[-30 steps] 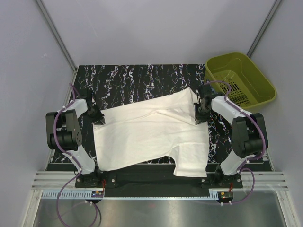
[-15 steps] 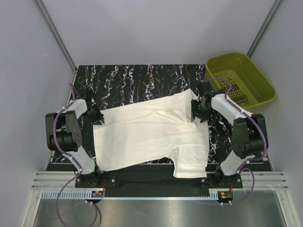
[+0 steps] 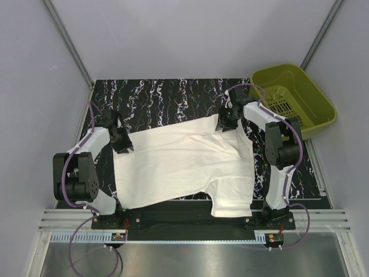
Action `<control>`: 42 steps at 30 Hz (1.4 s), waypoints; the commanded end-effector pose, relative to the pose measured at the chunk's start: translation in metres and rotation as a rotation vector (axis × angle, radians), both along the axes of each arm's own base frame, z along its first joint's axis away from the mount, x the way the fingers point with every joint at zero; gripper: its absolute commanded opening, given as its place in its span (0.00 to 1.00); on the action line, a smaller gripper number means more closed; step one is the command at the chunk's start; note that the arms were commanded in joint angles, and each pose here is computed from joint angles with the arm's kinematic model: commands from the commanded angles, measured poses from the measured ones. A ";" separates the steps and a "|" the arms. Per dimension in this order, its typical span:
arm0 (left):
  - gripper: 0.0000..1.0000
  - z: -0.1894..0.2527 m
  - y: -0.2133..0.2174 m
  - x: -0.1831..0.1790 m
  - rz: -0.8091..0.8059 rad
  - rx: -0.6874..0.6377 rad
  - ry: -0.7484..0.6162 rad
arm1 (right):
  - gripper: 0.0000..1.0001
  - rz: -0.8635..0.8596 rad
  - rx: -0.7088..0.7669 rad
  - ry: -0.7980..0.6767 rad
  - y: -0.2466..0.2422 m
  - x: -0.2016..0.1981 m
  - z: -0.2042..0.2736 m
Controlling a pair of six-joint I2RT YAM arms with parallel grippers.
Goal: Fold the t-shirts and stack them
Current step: Fold the tshirt
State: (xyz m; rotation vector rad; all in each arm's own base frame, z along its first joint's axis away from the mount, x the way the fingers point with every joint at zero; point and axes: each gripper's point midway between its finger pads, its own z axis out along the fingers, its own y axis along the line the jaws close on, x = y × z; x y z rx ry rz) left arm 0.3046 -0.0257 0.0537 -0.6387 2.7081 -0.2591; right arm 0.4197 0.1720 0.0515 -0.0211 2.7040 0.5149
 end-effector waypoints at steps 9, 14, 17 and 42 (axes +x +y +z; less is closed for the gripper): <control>0.34 0.014 -0.001 0.014 -0.010 -0.007 -0.051 | 0.37 0.028 0.050 0.044 0.015 0.001 -0.012; 0.34 0.018 0.001 0.019 -0.014 0.004 -0.056 | 0.22 0.037 0.059 0.057 0.020 -0.001 -0.016; 0.34 0.018 0.002 0.019 -0.013 0.009 -0.056 | 0.25 0.034 0.057 0.053 0.019 0.001 -0.016; 0.33 0.011 0.006 0.017 -0.010 0.022 -0.047 | 0.01 0.055 0.033 0.149 0.040 -0.107 0.023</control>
